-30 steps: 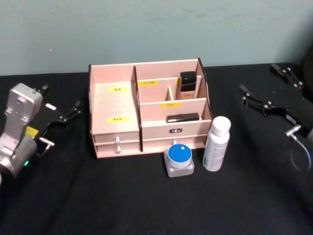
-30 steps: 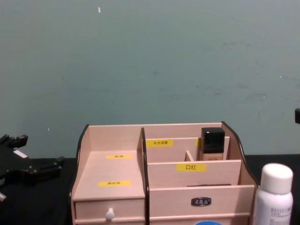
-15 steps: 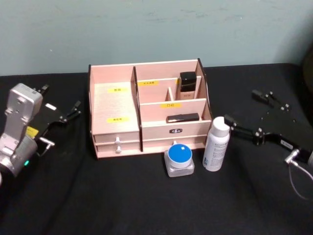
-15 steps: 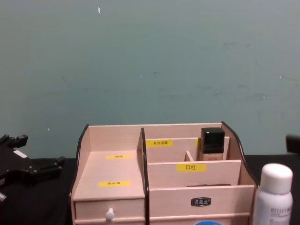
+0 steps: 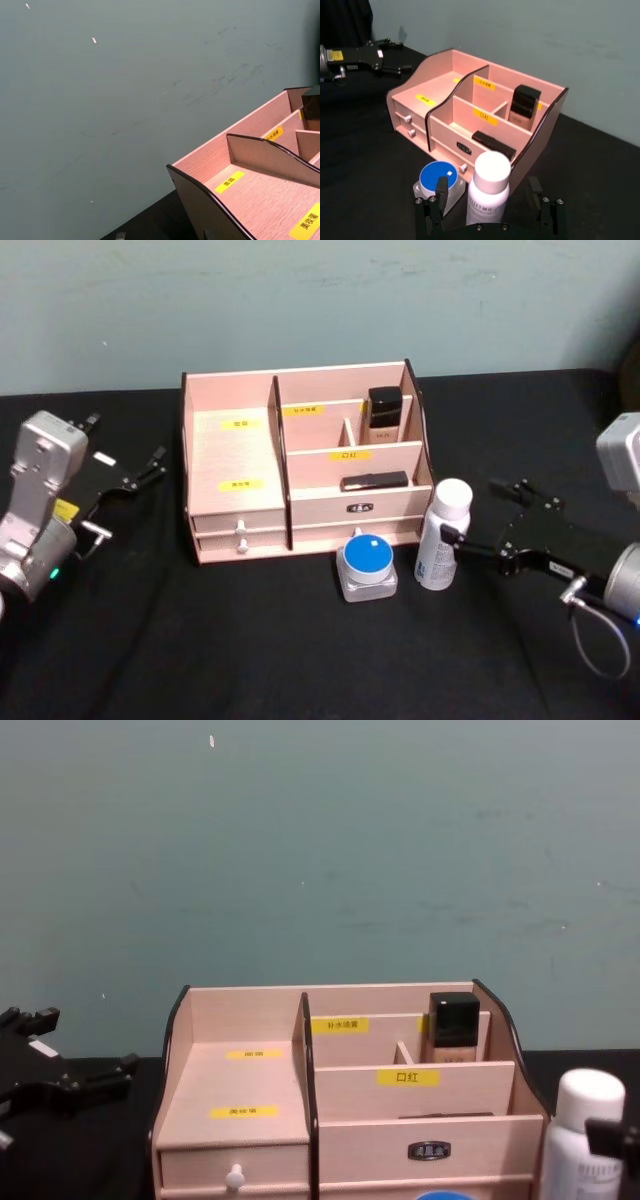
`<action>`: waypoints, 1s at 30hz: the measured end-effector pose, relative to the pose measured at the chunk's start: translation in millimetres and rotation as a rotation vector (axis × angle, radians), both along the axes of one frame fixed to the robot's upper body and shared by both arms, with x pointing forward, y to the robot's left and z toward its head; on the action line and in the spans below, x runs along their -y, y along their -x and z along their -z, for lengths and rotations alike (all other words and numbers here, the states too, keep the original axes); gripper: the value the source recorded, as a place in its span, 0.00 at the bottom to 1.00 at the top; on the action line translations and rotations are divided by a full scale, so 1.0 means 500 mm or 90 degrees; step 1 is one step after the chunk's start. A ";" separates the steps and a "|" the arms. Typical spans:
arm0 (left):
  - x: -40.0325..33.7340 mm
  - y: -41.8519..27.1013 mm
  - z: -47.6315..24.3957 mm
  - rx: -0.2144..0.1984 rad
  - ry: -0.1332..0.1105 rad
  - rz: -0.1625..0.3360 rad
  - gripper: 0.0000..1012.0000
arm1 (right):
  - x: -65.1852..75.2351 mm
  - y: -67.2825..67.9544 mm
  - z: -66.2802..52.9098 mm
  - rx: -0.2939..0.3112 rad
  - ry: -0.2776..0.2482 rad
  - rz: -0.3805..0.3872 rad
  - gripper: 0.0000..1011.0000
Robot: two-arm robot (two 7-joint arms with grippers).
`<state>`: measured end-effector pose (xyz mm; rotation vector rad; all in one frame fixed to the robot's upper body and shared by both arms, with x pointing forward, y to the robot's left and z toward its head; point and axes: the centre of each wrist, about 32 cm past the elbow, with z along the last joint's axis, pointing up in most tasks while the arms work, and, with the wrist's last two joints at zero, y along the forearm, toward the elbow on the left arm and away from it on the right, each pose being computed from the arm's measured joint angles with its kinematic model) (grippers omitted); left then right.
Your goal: Pick up the facial cleanser and watermelon frost from the table and place them into the tiered storage box.
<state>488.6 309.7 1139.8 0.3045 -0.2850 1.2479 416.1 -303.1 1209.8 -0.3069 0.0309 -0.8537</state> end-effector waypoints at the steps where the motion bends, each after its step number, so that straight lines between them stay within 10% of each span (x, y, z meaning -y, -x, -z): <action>1: 0.000 0.000 0.000 0.000 0.000 0.000 1.00 | 0.000 -0.001 0.003 -0.003 0.000 0.000 0.99; 30: 0.000 0.000 0.000 0.000 0.000 0.000 1.00 | -0.018 -0.047 0.078 -0.025 0.002 0.002 0.99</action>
